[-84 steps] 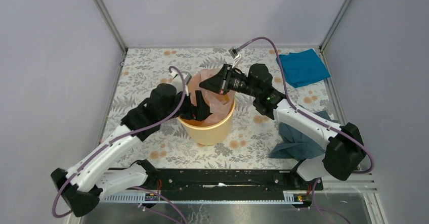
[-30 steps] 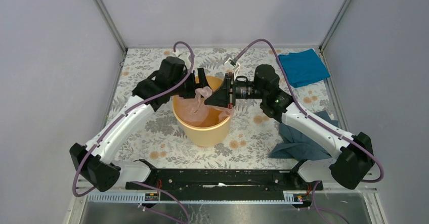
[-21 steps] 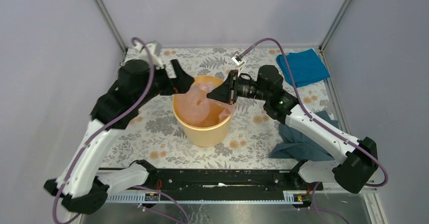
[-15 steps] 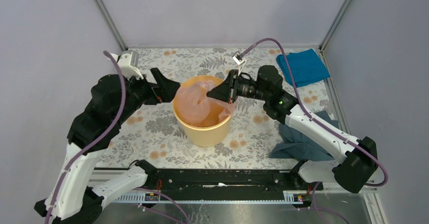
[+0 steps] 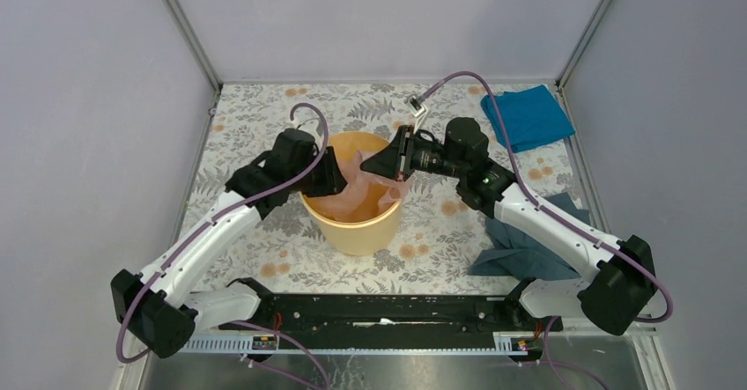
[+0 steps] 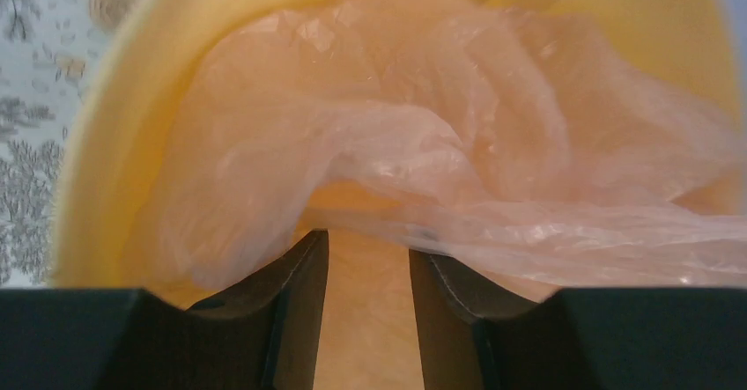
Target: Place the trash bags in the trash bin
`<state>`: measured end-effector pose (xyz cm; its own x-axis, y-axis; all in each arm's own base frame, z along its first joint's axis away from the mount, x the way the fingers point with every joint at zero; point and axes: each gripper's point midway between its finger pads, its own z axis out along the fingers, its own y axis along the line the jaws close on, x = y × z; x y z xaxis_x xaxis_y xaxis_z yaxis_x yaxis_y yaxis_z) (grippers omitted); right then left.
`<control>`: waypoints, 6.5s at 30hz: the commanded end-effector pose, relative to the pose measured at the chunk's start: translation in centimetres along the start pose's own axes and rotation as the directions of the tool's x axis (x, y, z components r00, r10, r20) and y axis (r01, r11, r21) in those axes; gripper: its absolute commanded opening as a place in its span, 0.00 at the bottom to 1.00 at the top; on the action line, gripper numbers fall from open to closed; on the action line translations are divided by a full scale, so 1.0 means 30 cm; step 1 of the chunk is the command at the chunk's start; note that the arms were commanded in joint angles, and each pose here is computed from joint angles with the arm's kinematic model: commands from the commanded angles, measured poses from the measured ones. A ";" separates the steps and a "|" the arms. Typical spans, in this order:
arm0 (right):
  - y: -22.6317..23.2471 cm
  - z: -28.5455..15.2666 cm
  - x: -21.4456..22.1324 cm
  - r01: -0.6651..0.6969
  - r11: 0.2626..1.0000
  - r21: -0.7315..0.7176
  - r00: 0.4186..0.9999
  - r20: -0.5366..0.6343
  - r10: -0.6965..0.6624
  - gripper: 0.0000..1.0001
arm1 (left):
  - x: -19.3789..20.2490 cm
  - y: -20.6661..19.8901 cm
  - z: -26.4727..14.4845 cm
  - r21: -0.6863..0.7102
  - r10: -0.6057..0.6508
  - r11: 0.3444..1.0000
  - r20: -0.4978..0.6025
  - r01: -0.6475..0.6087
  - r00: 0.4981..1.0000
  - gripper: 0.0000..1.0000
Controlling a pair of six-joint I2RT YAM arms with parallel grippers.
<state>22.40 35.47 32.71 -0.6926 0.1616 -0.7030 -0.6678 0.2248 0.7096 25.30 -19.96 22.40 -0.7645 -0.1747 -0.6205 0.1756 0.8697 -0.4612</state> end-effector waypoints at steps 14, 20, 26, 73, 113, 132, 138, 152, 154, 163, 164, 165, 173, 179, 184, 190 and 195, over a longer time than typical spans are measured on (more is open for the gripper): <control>-0.018 -0.015 -0.060 0.053 0.996 0.070 0.995 0.085 -0.059 0.00 | -0.232 -0.163 -0.445 0.171 0.082 0.973 0.360 -0.153 0.929 0.88; -0.007 0.010 -0.065 0.058 0.997 0.051 0.994 0.089 -0.063 0.00 | -0.158 -0.178 -0.487 0.225 0.049 0.968 0.263 -0.111 0.964 0.98; 0.012 0.061 -0.040 0.094 0.995 0.045 0.993 0.066 -0.097 0.00 | -0.200 -0.317 -0.521 0.443 -0.214 0.891 0.209 0.103 0.954 0.98; -0.042 -0.050 -0.021 0.303 0.909 0.285 0.947 0.018 -0.321 0.45 | -0.231 -0.181 -0.309 0.173 -0.120 0.982 0.232 0.081 0.965 0.04; -0.251 -0.287 -0.165 0.290 0.517 0.805 0.876 -0.005 -0.483 0.12 | 0.055 0.235 -0.301 -0.145 -0.247 0.940 0.332 0.308 0.910 0.00; -0.331 -0.408 -0.168 0.374 0.418 0.828 0.864 -0.147 -0.481 0.31 | -0.102 0.145 -0.141 -0.196 -0.043 0.976 0.268 0.099 0.962 0.00; -0.263 -0.400 -0.123 0.359 0.523 0.773 0.903 -0.147 -0.404 0.67 | -0.071 0.187 -0.363 -0.237 -0.032 0.966 0.297 0.106 0.954 0.14; -0.196 -0.379 -0.054 0.126 0.708 0.694 0.965 0.079 -0.250 0.56 | -0.246 0.159 -0.535 -0.311 -0.026 0.936 0.414 0.168 0.910 0.00; -0.184 -0.367 -0.047 0.072 0.739 0.670 0.970 0.125 -0.208 0.53 | -0.249 0.092 -0.535 -0.220 -0.083 0.959 0.391 0.181 0.916 0.09; -0.133 -0.357 -0.064 0.031 0.796 0.605 0.962 0.196 -0.187 0.51 | -0.154 -0.111 -0.530 0.155 -0.312 0.947 0.243 0.280 0.919 0.99; -0.132 -0.357 -0.065 0.034 0.795 0.606 0.963 0.194 -0.189 0.51 | -0.143 -0.136 -0.517 0.187 -0.329 0.938 0.207 0.292 0.922 0.99; -0.133 -0.356 -0.065 0.036 0.793 0.608 0.963 0.190 -0.190 0.51 | -0.132 -0.154 -0.503 0.204 -0.352 0.926 0.170 0.316 0.920 0.99; -0.142 -0.353 -0.052 0.041 0.797 0.603 0.964 0.186 -0.191 0.51 | -0.170 -0.225 -0.362 0.295 -0.529 0.824 0.092 0.484 0.844 0.87; -0.139 -0.366 -0.058 0.053 0.791 0.610 0.960 0.186 -0.208 0.52 | -0.209 -0.209 -0.269 0.247 -0.629 0.766 0.099 0.593 0.771 0.72; -0.138 -0.369 -0.066 0.066 0.786 0.615 0.957 0.184 -0.224 0.52 | -0.210 -0.207 -0.215 0.221 -0.670 0.734 0.082 0.642 0.738 0.72; -0.140 -0.370 -0.066 0.074 0.784 0.616 0.956 0.180 -0.232 0.52 | -0.183 -0.121 -0.161 0.050 -0.691 0.720 0.130 0.692 0.711 0.78; -0.147 -0.368 -0.057 0.073 0.786 0.614 0.957 0.179 -0.229 0.51 | -0.200 -0.092 -0.139 0.018 -0.669 0.736 0.177 0.677 0.722 0.62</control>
<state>23.25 23.75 30.12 -0.5026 0.2480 -0.8282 -0.3903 0.7897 0.4733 25.88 -20.30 28.19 -0.6278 -0.7433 -0.2311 -0.3683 0.5452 -0.7530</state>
